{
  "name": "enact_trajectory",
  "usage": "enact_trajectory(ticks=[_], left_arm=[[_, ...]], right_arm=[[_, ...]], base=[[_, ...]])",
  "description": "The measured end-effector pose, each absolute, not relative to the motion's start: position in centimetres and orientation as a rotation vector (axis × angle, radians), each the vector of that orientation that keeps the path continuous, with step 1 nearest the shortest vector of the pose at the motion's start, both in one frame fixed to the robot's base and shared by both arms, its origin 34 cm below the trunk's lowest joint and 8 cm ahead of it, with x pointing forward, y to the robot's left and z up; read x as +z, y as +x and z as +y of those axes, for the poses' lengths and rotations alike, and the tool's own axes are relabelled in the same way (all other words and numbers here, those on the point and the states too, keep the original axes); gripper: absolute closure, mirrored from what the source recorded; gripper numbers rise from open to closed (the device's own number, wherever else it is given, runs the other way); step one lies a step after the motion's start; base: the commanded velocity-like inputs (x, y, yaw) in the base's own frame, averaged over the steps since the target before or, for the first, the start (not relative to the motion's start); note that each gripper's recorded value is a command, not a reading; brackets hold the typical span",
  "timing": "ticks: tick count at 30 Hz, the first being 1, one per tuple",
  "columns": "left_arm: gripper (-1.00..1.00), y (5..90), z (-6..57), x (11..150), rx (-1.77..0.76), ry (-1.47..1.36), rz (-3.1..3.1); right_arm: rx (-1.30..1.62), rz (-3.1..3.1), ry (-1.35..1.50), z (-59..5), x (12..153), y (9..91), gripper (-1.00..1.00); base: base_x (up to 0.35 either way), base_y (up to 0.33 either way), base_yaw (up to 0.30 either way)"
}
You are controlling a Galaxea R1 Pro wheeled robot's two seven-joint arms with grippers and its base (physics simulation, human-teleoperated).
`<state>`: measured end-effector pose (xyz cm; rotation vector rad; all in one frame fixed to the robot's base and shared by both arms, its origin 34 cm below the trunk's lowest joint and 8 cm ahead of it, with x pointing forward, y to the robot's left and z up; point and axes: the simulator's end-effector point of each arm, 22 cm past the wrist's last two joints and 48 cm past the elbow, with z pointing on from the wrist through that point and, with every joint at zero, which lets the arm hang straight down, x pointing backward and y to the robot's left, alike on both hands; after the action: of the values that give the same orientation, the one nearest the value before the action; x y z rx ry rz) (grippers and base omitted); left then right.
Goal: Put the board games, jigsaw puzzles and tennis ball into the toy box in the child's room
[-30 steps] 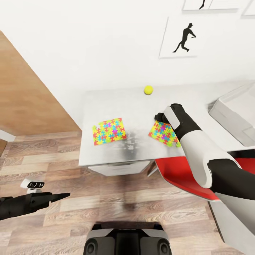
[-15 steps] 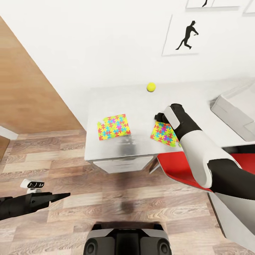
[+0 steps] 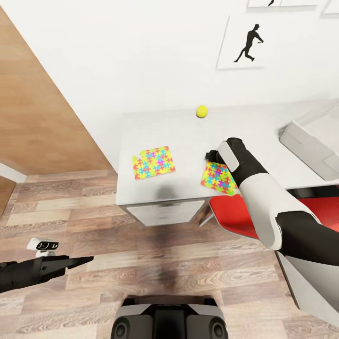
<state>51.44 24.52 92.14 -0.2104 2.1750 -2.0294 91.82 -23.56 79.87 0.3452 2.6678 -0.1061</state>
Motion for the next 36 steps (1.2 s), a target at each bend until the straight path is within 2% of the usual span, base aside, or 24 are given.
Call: enact_trajectory(ticks=[24,36], left_arm=[[-1.0,51.46,24.53,92.13,-2.029,-0.209,2.176],[-1.0,51.44,24.54,92.14,-2.029,-0.21,2.176]], right_arm=[[-0.111,2.669,0.345,-23.63,79.85,91.79,-1.0],[-0.109,2.668,0.345,-23.59,79.87,91.8,-1.0]], base=[[-0.087,0.0,0.0],[-0.011,0.0,0.0]])
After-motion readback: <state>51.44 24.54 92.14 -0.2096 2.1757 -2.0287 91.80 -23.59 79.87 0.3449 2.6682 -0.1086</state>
